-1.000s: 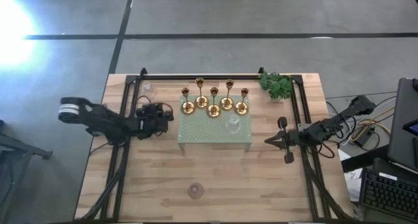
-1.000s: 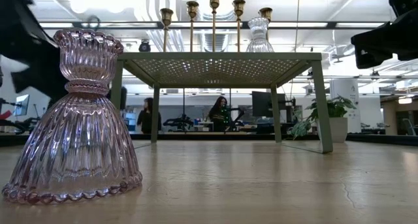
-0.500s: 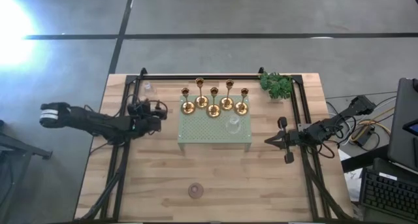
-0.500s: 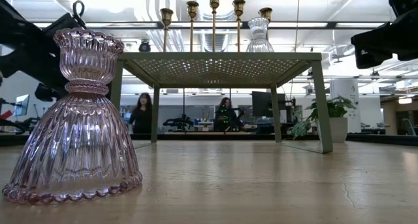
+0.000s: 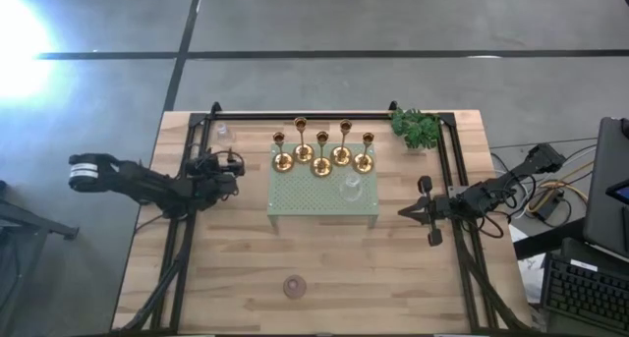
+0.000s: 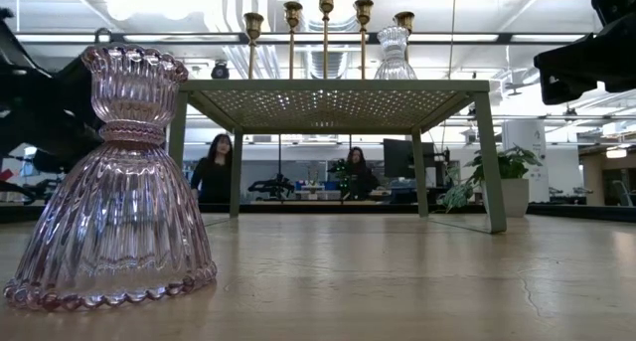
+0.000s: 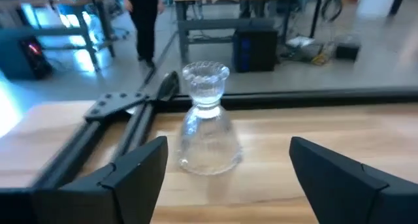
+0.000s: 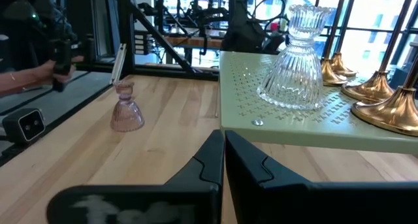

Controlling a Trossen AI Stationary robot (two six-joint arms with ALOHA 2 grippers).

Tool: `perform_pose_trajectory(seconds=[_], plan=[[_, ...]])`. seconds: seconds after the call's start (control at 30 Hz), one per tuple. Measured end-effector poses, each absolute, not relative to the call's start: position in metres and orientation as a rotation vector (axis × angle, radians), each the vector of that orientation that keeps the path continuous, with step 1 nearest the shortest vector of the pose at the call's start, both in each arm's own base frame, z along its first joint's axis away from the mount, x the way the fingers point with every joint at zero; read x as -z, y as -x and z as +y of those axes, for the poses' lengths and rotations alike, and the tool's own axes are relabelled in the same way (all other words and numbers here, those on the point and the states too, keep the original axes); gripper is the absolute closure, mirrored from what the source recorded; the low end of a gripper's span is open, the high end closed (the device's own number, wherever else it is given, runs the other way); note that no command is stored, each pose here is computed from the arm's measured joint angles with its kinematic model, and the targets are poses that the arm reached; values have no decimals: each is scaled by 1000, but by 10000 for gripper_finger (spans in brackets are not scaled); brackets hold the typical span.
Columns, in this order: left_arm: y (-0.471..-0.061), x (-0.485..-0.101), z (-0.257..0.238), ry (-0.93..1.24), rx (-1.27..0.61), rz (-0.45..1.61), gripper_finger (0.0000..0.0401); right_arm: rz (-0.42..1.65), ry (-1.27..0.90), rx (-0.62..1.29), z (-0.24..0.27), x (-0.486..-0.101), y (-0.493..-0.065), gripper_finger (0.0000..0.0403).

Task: Pick & Place candle stick holders
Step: Put the white crystal glass candle holder on the shelf

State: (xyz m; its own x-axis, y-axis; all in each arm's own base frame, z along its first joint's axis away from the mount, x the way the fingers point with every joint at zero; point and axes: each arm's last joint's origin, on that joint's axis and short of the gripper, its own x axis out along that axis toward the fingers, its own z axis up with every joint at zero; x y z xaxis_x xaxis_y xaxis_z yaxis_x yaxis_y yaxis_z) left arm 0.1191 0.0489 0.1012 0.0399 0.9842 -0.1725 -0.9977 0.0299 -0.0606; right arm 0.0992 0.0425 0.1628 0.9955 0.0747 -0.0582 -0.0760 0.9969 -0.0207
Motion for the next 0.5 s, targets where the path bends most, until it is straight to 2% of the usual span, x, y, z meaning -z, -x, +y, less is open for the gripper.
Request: perform_pose_trajectory(seconds=[0.2,0.5], plan=[[-131,-106,60,90,-1521,166,75,57,23,-76,43,-163,-99,394],[-135,-102,92,166,-1592,138,76,57,23,-75,43,-163,-99,394]])
